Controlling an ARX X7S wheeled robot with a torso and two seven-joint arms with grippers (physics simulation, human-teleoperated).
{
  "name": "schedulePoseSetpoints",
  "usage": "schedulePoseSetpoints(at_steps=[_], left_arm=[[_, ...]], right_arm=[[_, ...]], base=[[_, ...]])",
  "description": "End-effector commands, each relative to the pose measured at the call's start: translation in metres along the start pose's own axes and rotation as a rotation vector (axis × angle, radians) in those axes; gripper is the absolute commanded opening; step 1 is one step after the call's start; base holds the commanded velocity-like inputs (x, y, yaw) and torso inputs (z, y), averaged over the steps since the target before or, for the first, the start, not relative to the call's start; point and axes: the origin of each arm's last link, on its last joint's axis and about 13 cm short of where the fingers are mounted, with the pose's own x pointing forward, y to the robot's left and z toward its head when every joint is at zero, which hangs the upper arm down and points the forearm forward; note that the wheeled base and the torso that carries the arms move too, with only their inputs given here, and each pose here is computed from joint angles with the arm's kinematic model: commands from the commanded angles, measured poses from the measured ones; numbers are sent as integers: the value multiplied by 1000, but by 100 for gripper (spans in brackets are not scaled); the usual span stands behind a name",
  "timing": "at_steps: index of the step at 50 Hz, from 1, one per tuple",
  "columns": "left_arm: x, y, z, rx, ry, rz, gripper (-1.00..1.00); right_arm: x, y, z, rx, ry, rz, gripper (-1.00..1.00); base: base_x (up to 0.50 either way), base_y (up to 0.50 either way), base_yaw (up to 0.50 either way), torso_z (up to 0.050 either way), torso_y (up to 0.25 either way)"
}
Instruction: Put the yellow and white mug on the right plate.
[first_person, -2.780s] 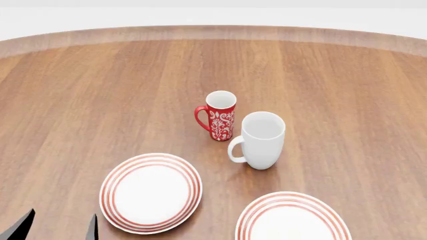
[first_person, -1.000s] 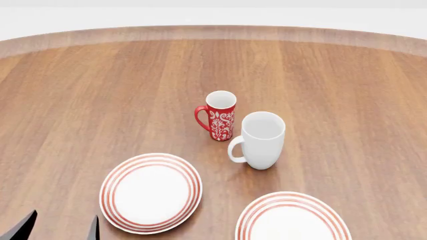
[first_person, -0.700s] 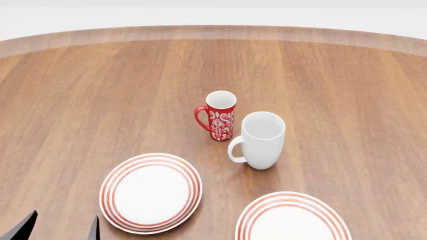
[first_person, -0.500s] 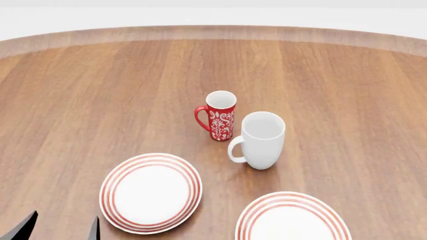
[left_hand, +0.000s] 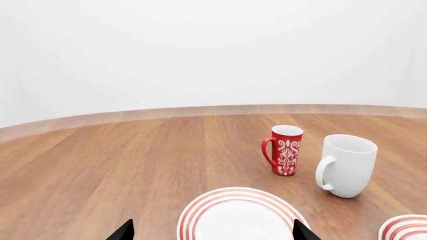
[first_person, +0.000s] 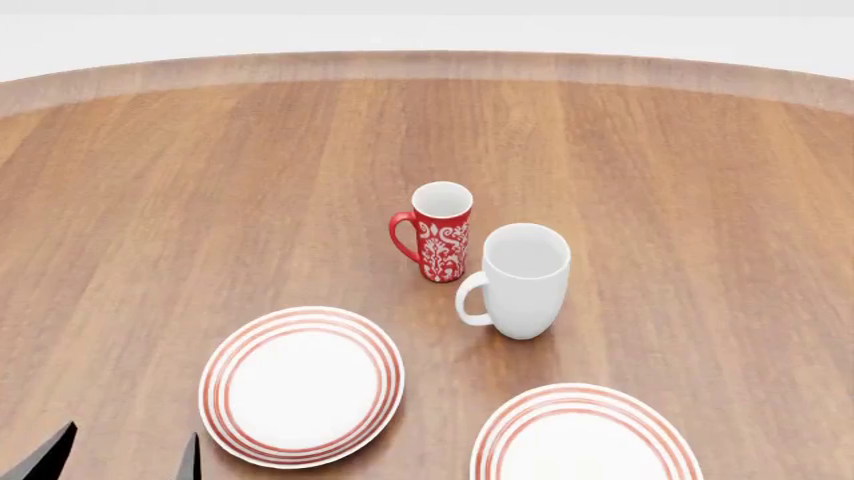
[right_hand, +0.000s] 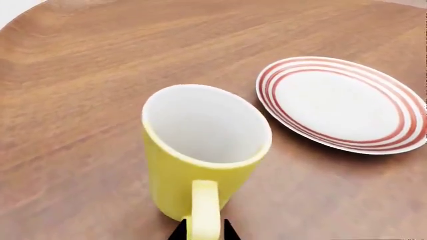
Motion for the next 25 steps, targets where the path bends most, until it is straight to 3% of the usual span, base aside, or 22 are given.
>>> schedulePoseSetpoints(at_steps=[1, 25], left_arm=[[0, 0, 0, -2, 2, 0, 100], [0, 0, -1, 7, -1, 5, 100]], right_arm=[[-2, -3, -3, -20, 19, -31, -100], [-33, -17, 2, -22, -29, -164, -100]], base=[[0, 0, 3, 0, 0], [0, 0, 0, 0, 0]])
